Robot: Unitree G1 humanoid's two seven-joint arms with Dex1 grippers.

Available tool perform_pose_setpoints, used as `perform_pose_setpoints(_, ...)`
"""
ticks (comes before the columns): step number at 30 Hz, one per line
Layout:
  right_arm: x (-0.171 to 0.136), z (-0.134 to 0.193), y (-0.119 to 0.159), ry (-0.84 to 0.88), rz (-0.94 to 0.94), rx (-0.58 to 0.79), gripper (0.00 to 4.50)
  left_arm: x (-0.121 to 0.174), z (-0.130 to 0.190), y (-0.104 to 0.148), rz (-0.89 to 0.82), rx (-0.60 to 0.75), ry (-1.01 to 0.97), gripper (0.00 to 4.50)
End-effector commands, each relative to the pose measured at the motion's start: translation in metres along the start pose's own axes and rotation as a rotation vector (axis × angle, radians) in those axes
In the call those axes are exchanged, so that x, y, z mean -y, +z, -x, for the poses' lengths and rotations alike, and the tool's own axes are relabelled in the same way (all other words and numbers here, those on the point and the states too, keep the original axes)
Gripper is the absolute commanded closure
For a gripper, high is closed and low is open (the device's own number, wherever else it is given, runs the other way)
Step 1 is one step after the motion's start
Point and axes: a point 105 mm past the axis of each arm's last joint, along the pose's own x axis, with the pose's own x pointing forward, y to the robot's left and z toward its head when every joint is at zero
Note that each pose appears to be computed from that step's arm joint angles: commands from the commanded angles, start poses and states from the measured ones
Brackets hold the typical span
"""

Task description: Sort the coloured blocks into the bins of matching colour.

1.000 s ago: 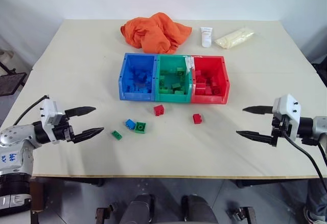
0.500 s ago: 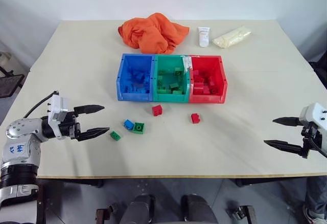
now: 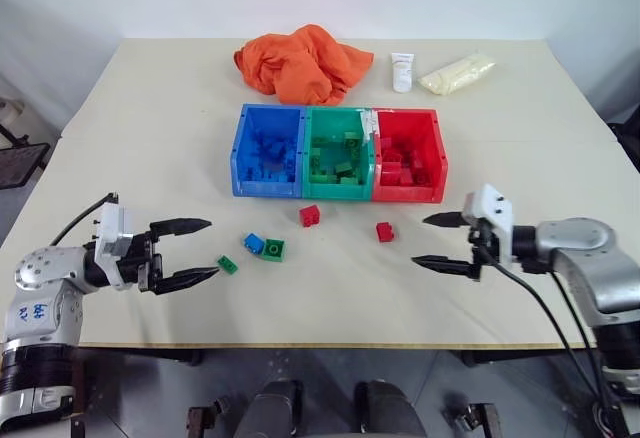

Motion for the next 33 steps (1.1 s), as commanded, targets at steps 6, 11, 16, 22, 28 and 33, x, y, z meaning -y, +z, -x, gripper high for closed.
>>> perform_pose_setpoints(6,0.009,-0.026,-0.001,-0.006,0.018,0.026,0.0,0.01,0.012,0.014,-0.07,0.045,0.029,0.02)
perform_pose_setpoints(11,0.019,-0.054,-0.011,-0.048,0.001,0.038,0.0,0.014,0.01,0.017,-0.079,0.062,0.025,0.02)
perform_pose_setpoints(16,0.017,-0.06,-0.012,-0.052,0.0,0.058,0.64,0.014,0.007,0.017,-0.082,0.063,0.025,0.0)
perform_pose_setpoints(22,0.009,-0.055,-0.007,-0.058,0.012,0.089,2.61,0.009,0.002,0.017,-0.084,0.069,0.02,0.0)
perform_pose_setpoints(28,0.007,-0.037,0.029,-0.114,0.083,0.188,2.86,0.003,-0.003,0.018,-0.092,0.077,0.014,0.0)
perform_pose_setpoints(33,0.036,-0.007,0.078,-0.289,0.108,0.32,2.86,-0.002,-0.007,0.017,-0.092,0.08,0.008,0.0)
